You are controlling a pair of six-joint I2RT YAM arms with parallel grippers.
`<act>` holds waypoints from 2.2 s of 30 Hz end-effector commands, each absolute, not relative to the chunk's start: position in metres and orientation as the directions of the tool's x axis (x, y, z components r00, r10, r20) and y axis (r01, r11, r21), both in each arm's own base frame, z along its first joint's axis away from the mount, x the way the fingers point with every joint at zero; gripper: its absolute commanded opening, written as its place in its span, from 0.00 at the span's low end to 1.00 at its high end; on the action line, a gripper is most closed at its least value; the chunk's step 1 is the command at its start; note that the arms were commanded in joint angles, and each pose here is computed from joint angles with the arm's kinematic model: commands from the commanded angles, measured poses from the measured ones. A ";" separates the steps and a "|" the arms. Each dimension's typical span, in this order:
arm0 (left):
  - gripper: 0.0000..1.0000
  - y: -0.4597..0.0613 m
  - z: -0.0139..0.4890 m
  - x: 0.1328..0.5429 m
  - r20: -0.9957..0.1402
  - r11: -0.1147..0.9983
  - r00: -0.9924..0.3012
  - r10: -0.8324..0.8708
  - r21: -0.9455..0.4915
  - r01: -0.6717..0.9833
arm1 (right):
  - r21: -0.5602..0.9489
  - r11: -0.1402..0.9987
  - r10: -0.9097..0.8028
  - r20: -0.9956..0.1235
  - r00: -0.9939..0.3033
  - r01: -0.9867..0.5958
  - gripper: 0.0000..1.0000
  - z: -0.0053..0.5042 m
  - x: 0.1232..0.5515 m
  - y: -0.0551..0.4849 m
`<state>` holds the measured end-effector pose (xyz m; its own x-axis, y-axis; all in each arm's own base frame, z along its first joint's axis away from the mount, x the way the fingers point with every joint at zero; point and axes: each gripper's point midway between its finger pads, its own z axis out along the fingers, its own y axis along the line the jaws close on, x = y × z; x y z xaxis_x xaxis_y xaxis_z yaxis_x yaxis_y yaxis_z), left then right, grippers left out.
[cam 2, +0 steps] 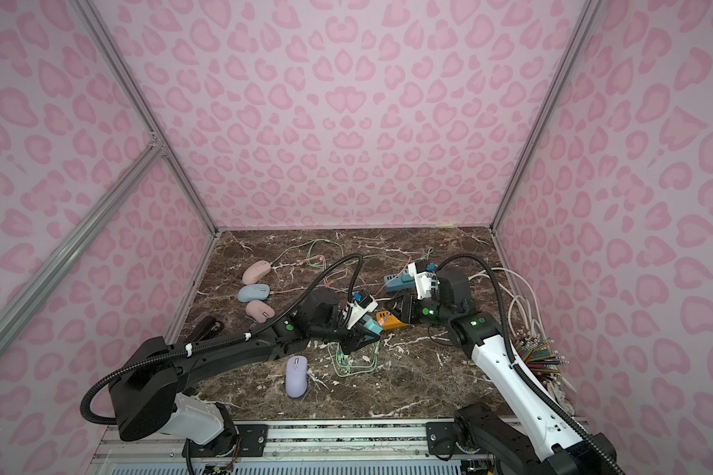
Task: Unplug the wireless mouse
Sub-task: Remove the power cord from the plug, then place the power cord at the center of the board, then place the plug at the center of the board.
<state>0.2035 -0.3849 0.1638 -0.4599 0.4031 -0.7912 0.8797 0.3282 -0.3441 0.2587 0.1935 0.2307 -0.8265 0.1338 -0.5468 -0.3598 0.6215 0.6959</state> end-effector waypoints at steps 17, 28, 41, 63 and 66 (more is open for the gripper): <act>0.03 -0.276 0.112 0.180 -0.636 0.647 -0.666 0.389 -0.327 0.689 | 0.594 0.670 0.028 -0.619 -0.785 -0.445 0.00 0.261 0.299 0.238; 0.03 -0.220 0.175 0.192 -0.752 0.748 -0.620 0.221 -0.277 0.603 | 0.608 0.667 -0.139 -0.468 -0.873 -0.431 0.18 0.162 0.297 0.321; 0.02 -0.348 0.143 0.170 -0.643 0.461 -0.657 0.395 -0.480 0.747 | 0.461 0.834 0.087 -0.654 -0.752 -0.304 0.61 0.240 0.325 0.184; 0.25 -0.492 0.021 0.152 -0.302 0.395 -0.687 0.661 -0.638 0.661 | 0.411 0.910 0.293 -0.730 -0.617 -0.054 0.61 0.236 0.307 0.066; 0.42 -0.491 0.022 0.159 -0.310 0.418 -0.673 0.671 -0.591 0.689 | 0.415 0.908 0.295 -0.731 -0.615 -0.057 0.61 0.236 0.308 0.066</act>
